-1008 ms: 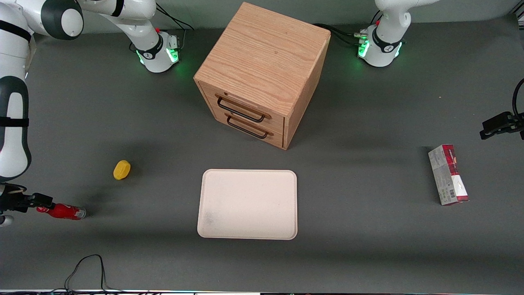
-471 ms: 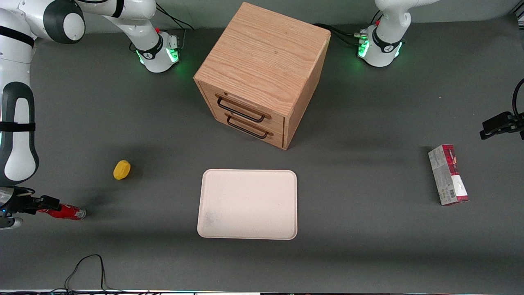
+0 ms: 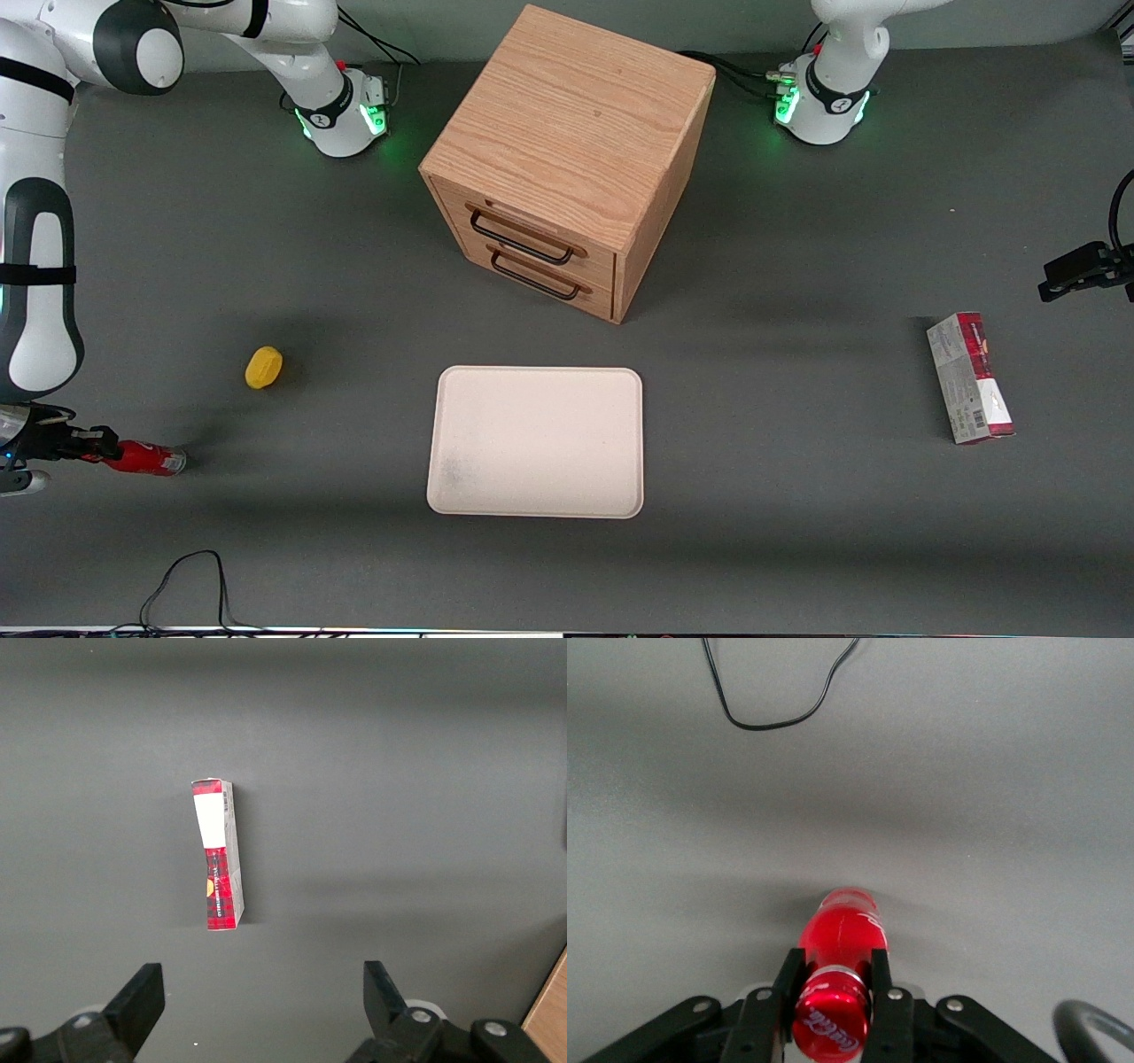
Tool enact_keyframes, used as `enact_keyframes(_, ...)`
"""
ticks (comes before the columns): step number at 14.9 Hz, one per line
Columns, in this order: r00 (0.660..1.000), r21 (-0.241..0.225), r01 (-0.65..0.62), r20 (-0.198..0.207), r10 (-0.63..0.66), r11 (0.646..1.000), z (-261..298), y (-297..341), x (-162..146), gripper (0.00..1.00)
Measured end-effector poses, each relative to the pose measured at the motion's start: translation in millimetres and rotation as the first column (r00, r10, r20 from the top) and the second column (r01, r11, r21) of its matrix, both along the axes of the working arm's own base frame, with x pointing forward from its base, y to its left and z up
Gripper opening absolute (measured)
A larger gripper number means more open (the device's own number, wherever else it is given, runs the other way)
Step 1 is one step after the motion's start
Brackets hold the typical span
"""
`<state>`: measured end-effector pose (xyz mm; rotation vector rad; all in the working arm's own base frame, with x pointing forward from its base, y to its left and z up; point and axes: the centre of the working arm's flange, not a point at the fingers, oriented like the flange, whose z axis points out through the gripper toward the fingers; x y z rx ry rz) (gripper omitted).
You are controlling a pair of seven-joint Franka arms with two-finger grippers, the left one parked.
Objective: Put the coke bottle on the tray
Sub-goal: 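Lower the open right gripper and close it around the bottle, then lift the bottle and carry it to the white tray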
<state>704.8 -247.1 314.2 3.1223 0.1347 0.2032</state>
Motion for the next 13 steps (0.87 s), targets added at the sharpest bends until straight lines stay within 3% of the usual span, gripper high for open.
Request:
enact_keyframes(7, 1.000, 0.027, -0.002, -0.020, 0.002, 1.000, 22.2, 23.7, 6.1, 0.33)
enact_keyframes(9, 1.000, 0.038, 0.008, -0.021, -0.008, 0.999, 59.0, 50.5, 9.7, 0.33)
enact_keyframes(13, 0.995, 0.009, 0.073, -0.064, -0.073, 0.997, 169.2, 125.1, 0.2, 0.33)
